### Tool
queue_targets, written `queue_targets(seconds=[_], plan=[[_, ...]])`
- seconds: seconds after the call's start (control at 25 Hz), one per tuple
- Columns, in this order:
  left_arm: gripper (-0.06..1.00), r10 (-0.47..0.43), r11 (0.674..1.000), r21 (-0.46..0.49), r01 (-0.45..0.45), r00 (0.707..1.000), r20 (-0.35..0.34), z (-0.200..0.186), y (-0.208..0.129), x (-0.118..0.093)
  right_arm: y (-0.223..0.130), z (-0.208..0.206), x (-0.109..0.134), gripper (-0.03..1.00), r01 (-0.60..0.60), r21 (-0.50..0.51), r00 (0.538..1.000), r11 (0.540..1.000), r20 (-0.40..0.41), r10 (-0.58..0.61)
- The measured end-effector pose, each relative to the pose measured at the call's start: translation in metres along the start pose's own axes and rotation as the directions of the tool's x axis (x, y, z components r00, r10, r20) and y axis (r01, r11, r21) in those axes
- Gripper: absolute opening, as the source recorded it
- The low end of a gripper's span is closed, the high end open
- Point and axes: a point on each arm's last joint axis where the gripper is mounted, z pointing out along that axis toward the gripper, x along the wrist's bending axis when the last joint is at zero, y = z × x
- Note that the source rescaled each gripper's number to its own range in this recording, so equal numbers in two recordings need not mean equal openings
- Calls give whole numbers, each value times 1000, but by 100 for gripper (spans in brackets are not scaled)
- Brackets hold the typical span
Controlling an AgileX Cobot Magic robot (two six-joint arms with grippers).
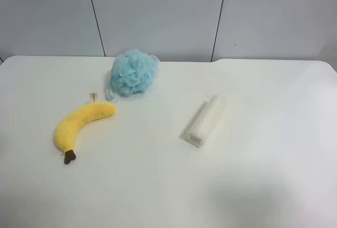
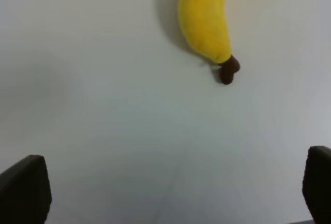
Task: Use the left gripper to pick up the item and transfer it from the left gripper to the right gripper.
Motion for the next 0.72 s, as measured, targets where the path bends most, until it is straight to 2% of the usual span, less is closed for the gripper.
queue_targets(seconds=[0.2, 0.36, 0.72], plan=[[100, 67, 991, 111, -71, 997, 39, 47, 22, -18, 0, 0, 0, 100, 0, 0, 1000, 1000, 0, 0], [100, 53, 979, 195, -60, 998, 43, 86, 31, -27, 0, 0, 0, 100, 0, 0, 1000, 1000, 0, 0], [100, 29, 961, 273, -38, 999, 37, 154, 38, -33, 0, 0, 0, 100, 0, 0, 1000, 1000, 0, 0]])
